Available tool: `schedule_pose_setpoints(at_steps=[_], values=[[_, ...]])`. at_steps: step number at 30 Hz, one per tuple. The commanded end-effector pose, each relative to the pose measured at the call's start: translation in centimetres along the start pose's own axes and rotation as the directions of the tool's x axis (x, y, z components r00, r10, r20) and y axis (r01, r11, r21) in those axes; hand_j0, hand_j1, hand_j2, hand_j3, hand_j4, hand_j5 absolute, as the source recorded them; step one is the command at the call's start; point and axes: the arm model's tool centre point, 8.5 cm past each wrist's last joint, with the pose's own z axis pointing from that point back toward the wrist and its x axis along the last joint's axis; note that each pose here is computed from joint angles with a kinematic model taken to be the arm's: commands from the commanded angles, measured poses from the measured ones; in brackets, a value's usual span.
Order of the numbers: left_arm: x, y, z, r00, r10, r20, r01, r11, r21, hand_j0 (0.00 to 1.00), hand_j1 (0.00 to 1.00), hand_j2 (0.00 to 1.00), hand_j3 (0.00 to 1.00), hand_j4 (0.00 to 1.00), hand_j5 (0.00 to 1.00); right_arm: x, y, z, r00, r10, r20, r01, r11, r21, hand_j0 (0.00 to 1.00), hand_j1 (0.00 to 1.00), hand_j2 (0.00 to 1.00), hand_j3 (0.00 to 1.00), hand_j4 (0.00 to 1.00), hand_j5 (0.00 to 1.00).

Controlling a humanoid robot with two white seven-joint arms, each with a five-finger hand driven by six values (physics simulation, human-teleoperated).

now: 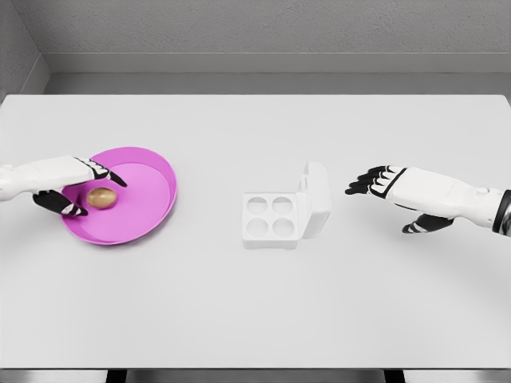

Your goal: Pack egg into the box and close the box lid

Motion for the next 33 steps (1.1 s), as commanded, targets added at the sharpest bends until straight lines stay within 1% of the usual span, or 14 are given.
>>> schedule_pose_setpoints(at_steps=[1, 11, 14, 17, 29, 33], values=[[0.0, 0.1, -0.2, 1.000, 0.004, 0.002, -0.004, 1.000, 0.006, 0.82, 0.82, 0.82, 0.82, 0.82, 0.82, 0.0, -0.1, 0.0, 1.000, -0.005, 0.000, 0.005, 1.000, -0.004, 1.00, 1.00, 1.00, 1.00, 1.00, 1.00], [-0.1, 0.1, -0.7, 1.000, 0.003, 0.000, -0.003, 1.000, 0.004, 0.82, 0.82, 0.82, 0.82, 0.82, 0.82, 0.0, 0.0, 0.0, 1.000, -0.006, 0.000, 0.006, 1.000, -0.003, 1.00, 1.00, 1.00, 1.00, 1.00, 1.00], [-0.4, 0.0, -0.7, 1.000, 0.004, -0.008, -0.004, 1.000, 0.001, 0.82, 0.82, 0.82, 0.82, 0.82, 0.82, 0.0, -0.1, 0.0, 1.000, -0.005, 0.000, 0.005, 1.000, -0.004, 1.00, 1.00, 1.00, 1.00, 1.00, 1.00], [-0.3, -0.5, -0.8, 1.000, 0.012, -0.004, -0.012, 1.000, -0.006, 0.82, 0.82, 0.82, 0.82, 0.82, 0.82, 0.0, 0.0, 0.0, 1.000, -0.006, 0.000, 0.006, 1.000, -0.003, 1.00, 1.00, 1.00, 1.00, 1.00, 1.00], [-0.4, -0.5, -1.3, 1.000, 0.011, -0.004, -0.011, 1.000, -0.008, 0.82, 0.82, 0.82, 0.82, 0.82, 0.82, 0.0, 0.0, 0.0, 1.000, -0.006, 0.000, 0.006, 1.000, -0.003, 1.00, 1.00, 1.00, 1.00, 1.00, 1.00], [-0.4, -1.0, -1.6, 1.000, 0.017, -0.004, -0.017, 1.000, -0.015, 0.82, 0.82, 0.82, 0.82, 0.82, 0.82, 0.0, 0.0, 0.0, 1.000, -0.008, -0.001, 0.008, 1.000, -0.002, 1.00, 1.00, 1.00, 1.00, 1.00, 1.00]])
